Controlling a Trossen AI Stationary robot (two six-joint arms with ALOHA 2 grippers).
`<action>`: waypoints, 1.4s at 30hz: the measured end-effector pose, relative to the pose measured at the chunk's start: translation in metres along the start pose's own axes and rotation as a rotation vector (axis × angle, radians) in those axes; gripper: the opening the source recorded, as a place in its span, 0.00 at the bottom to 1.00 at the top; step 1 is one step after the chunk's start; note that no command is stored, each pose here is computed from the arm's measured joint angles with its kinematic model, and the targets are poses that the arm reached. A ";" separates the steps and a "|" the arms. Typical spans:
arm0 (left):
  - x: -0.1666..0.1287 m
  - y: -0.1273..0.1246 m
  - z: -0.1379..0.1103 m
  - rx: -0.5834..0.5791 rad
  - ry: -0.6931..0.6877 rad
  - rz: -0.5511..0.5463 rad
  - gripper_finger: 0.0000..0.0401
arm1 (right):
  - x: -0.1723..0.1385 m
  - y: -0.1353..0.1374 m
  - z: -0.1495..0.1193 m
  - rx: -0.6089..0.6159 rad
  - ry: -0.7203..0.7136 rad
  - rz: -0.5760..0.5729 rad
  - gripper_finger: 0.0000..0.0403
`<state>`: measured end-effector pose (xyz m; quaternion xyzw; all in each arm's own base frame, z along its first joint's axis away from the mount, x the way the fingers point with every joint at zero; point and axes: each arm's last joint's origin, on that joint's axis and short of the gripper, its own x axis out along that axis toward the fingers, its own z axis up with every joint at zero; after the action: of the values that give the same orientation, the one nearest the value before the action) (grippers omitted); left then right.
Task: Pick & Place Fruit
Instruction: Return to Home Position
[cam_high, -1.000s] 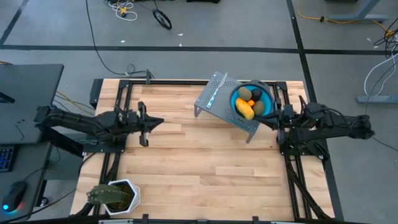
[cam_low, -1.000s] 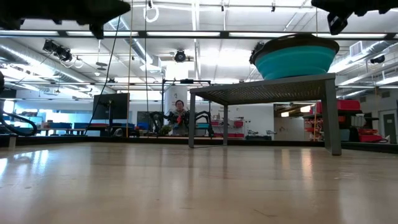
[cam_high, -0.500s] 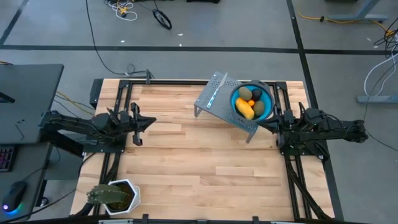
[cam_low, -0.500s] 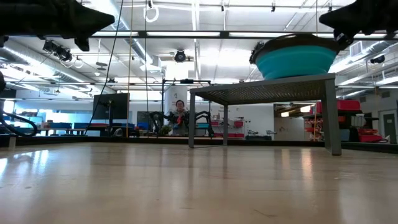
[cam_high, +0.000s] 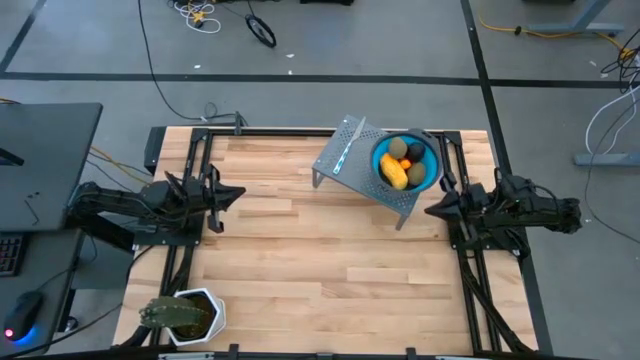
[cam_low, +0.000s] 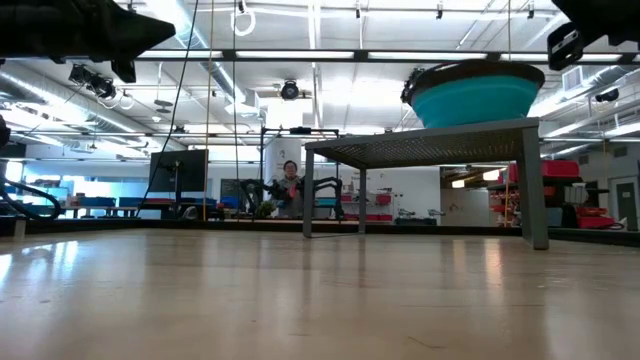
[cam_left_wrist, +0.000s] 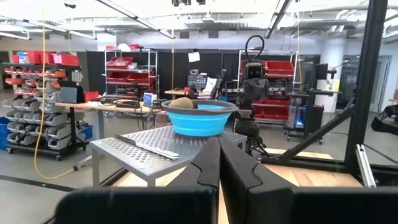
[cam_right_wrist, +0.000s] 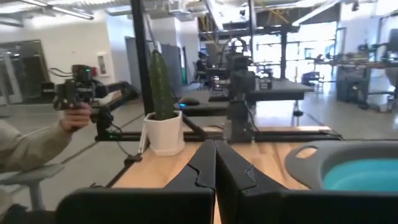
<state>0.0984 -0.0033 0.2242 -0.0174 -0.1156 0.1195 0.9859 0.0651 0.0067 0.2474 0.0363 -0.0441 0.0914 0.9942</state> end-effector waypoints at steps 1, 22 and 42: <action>0.000 0.000 0.000 -0.005 0.003 0.000 0.01 | 0.000 0.000 0.000 -0.002 0.002 0.010 0.00; 0.000 0.001 -0.008 0.002 0.075 0.037 0.01 | 0.000 -0.002 -0.015 0.037 0.133 -0.025 0.00; 0.000 0.001 -0.009 -0.024 0.085 0.022 0.01 | 0.014 -0.009 -0.054 0.036 0.163 -0.117 0.00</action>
<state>0.1000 -0.0029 0.2157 -0.0356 -0.0749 0.1283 0.9883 0.0845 0.0046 0.1944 0.0493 0.0406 0.0365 0.9973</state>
